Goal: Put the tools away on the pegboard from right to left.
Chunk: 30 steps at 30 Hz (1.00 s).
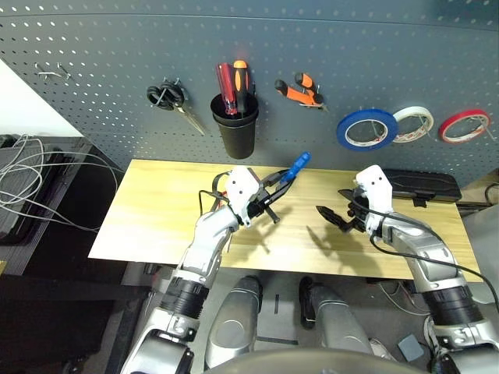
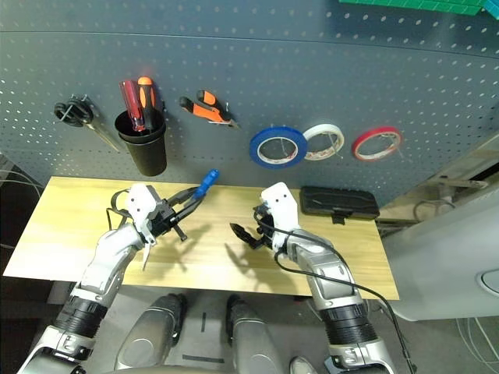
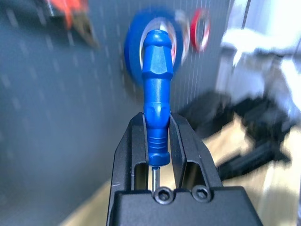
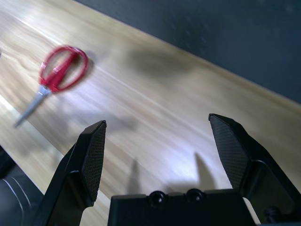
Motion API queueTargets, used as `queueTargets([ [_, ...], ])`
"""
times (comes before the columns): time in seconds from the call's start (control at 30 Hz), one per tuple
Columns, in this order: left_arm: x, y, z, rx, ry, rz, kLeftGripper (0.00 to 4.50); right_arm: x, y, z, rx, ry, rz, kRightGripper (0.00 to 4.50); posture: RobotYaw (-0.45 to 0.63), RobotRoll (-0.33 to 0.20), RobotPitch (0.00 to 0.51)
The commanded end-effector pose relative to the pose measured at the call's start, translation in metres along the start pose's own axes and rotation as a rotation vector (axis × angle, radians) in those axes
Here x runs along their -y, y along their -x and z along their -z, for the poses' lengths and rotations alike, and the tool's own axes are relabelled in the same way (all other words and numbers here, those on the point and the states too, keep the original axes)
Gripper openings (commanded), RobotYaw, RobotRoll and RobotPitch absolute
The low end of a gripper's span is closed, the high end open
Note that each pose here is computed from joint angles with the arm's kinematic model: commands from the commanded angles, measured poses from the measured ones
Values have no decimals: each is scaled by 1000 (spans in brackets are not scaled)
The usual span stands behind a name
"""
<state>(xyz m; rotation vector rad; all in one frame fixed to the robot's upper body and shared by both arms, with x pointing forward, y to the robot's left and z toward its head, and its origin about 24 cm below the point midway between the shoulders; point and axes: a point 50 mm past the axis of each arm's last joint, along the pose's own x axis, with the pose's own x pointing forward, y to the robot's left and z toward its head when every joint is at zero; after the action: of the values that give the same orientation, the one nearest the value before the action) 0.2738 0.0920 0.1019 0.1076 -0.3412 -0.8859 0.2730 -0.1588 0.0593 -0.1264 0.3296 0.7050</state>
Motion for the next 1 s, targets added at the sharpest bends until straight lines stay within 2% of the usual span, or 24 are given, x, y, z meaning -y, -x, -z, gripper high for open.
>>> queueTargets([
  [0.03, -11, -13, -33, 134, -35, -43, 524, -8, -4, -15, 81, 41, -58, 4500, 124, 0, 213],
  [0.2, -36, -28, -86, 313, -100, -151, 524, -14, -11, -28, 146, 84, -102, 4500, 133, 0, 209],
  [0.37, -54, -32, -123, 424, -173, -219, 524, -22, -15, -47, 260, 143, -146, 4500, 140, 0, 201],
  [0.47, -62, -31, -137, 460, -204, -248, 524, -24, -17, -60, 340, 175, -152, 4500, 141, 0, 200],
  [0.67, -76, -25, -140, 453, -239, -301, 524, -32, -18, -86, 449, 196, -175, 4500, 143, 0, 193],
  [0.8, -84, -23, -134, 411, -251, -337, 524, -36, -19, -98, 477, 197, -189, 4500, 143, 0, 190],
  [1.0, -92, -21, -114, 323, -267, -395, 524, -41, -22, -120, 533, 193, -195, 4500, 143, 0, 194],
])
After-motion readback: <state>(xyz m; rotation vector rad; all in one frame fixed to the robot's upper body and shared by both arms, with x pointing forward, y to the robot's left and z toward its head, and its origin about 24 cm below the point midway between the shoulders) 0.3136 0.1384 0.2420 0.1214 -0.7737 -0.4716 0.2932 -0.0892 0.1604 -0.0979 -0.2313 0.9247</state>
